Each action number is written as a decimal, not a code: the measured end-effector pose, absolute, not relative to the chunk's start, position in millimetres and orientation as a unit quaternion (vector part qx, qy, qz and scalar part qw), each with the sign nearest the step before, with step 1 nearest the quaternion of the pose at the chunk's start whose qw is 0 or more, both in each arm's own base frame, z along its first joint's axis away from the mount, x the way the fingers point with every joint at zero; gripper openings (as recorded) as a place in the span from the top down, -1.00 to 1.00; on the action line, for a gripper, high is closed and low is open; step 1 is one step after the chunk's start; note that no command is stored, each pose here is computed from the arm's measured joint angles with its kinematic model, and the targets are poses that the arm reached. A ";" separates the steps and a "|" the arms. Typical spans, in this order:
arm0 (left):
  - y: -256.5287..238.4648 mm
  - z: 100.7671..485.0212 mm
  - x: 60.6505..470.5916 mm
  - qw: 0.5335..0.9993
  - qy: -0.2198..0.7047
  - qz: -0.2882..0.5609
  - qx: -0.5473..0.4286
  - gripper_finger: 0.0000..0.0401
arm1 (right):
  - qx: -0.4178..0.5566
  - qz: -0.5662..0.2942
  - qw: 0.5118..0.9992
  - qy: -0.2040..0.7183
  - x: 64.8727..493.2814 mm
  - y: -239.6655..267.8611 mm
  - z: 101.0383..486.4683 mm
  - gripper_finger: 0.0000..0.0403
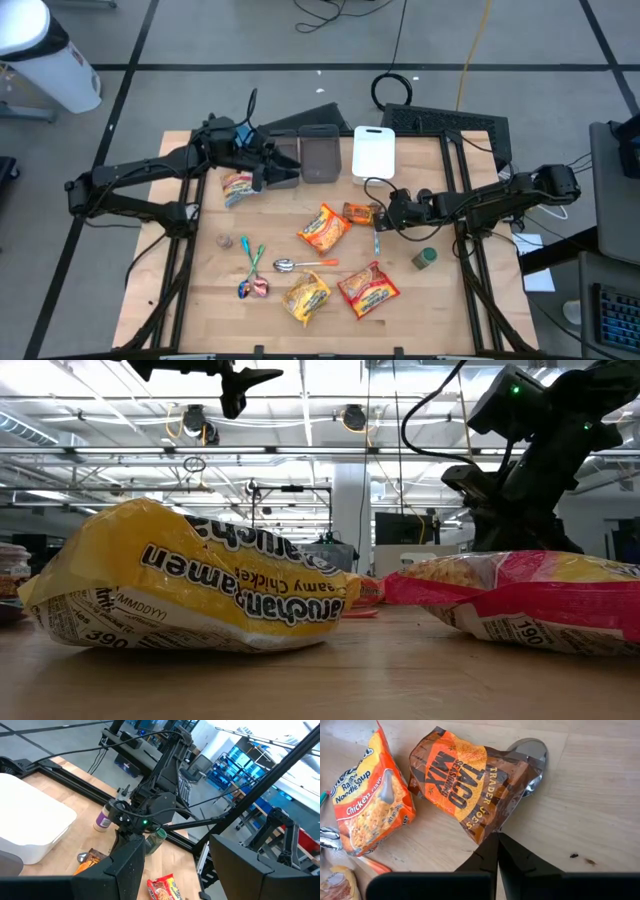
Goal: Pick & Place Food Item
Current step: Put the orange seasoning pack into the right black bin
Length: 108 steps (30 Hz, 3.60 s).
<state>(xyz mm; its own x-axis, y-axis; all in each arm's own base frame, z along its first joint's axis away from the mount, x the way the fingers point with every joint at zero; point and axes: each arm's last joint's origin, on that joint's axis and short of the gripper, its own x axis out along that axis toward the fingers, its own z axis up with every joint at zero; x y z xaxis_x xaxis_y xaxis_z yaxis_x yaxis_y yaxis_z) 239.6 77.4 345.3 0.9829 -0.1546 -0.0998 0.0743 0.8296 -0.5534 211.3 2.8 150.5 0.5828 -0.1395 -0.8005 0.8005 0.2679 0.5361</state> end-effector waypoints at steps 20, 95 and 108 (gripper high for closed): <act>67.9 341.8 242.7 0.963 0.084 -0.056 -0.250 -0.16 | 0.531 -0.322 0.719 0.312 205.9 2.8 140.4 0.38; 60.0 351.6 242.1 0.972 0.125 -0.080 -0.184 -0.16 | 0.382 -0.093 0.887 0.244 250.1 -8.5 306.9 1.00; 67.4 394.7 286.3 0.972 0.153 -0.144 -0.101 -0.16 | 0.289 -0.026 0.920 0.263 271.6 -7.4 354.1 1.00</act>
